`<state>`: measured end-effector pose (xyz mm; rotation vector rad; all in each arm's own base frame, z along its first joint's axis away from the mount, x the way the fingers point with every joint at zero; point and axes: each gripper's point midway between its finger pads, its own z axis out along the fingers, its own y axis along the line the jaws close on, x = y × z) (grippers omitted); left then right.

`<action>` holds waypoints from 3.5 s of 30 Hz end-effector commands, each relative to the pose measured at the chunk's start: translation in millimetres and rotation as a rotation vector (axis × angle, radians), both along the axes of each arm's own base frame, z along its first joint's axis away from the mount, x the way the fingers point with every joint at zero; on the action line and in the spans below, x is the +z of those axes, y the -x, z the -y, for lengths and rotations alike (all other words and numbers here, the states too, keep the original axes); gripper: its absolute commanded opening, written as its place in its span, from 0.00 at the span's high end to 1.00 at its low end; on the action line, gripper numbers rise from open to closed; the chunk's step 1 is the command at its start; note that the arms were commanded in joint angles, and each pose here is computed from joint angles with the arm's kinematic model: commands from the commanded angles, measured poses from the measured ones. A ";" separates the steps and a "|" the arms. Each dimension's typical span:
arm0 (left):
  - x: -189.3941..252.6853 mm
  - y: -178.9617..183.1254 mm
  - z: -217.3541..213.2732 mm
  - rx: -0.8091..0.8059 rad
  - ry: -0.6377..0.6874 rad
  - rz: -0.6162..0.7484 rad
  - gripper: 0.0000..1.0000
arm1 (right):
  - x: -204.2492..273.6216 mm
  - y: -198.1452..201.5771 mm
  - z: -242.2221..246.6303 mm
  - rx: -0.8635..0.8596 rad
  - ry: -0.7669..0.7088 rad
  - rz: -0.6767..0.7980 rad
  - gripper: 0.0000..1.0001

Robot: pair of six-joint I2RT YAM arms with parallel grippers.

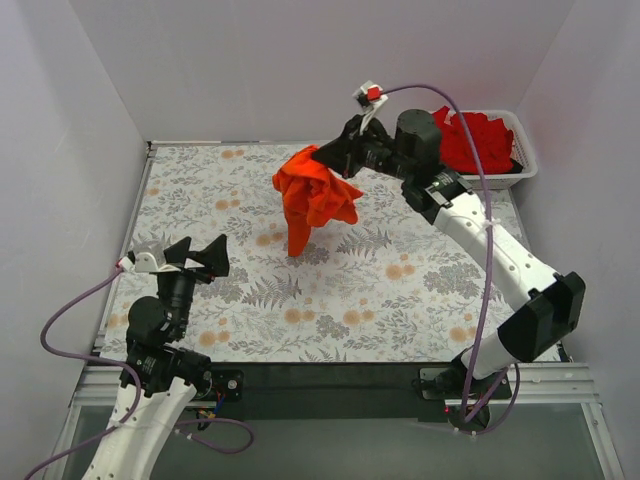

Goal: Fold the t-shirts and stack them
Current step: Move the tshirt to the center of the board, then flatten the tshirt out

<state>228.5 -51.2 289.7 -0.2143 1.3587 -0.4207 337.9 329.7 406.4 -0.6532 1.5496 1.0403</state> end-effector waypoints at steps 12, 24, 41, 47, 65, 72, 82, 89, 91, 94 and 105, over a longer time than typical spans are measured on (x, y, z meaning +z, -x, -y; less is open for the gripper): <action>-18.4 -16.6 17.8 -0.063 -0.041 -0.138 0.05 | -26.5 -8.7 -13.8 -0.167 -0.105 -0.138 0.99; -52.9 -33.4 64.3 -0.279 -0.091 -0.317 0.05 | -203.3 2.8 161.9 -0.627 0.225 -0.385 0.29; -111.1 -49.0 24.6 0.022 -0.001 -0.622 0.06 | -251.2 26.7 -4.8 -0.110 0.622 -0.141 0.26; -145.5 -50.6 58.3 -0.119 0.037 -0.788 0.05 | -287.0 24.6 35.5 -0.208 0.803 -0.158 0.26; -231.9 -82.9 131.9 -0.266 -0.226 -1.102 0.05 | -315.2 33.0 101.6 -0.318 0.974 -0.168 0.25; -262.5 -86.8 135.7 -0.203 -0.306 -1.163 0.08 | -329.3 27.4 111.2 -0.367 1.032 -0.190 0.27; -218.2 -119.2 108.3 -0.013 -0.358 -1.021 1.00 | -295.5 34.6 121.9 -0.395 1.021 -0.196 0.99; -100.8 -152.7 56.5 0.174 -0.411 -0.792 1.00 | -211.3 48.3 122.9 -0.397 0.850 -0.107 0.99; -54.0 -158.7 42.8 0.209 -0.413 -0.701 1.00 | -183.1 58.6 116.6 -0.354 0.763 -0.077 0.99; 9.8 -164.7 34.3 0.246 -0.404 -0.574 1.00 | -145.4 72.8 105.4 -0.280 0.644 -0.026 0.99; 152.8 -137.7 11.3 0.288 -0.400 -0.305 1.00 | -69.3 95.7 97.4 -0.203 0.460 0.085 0.99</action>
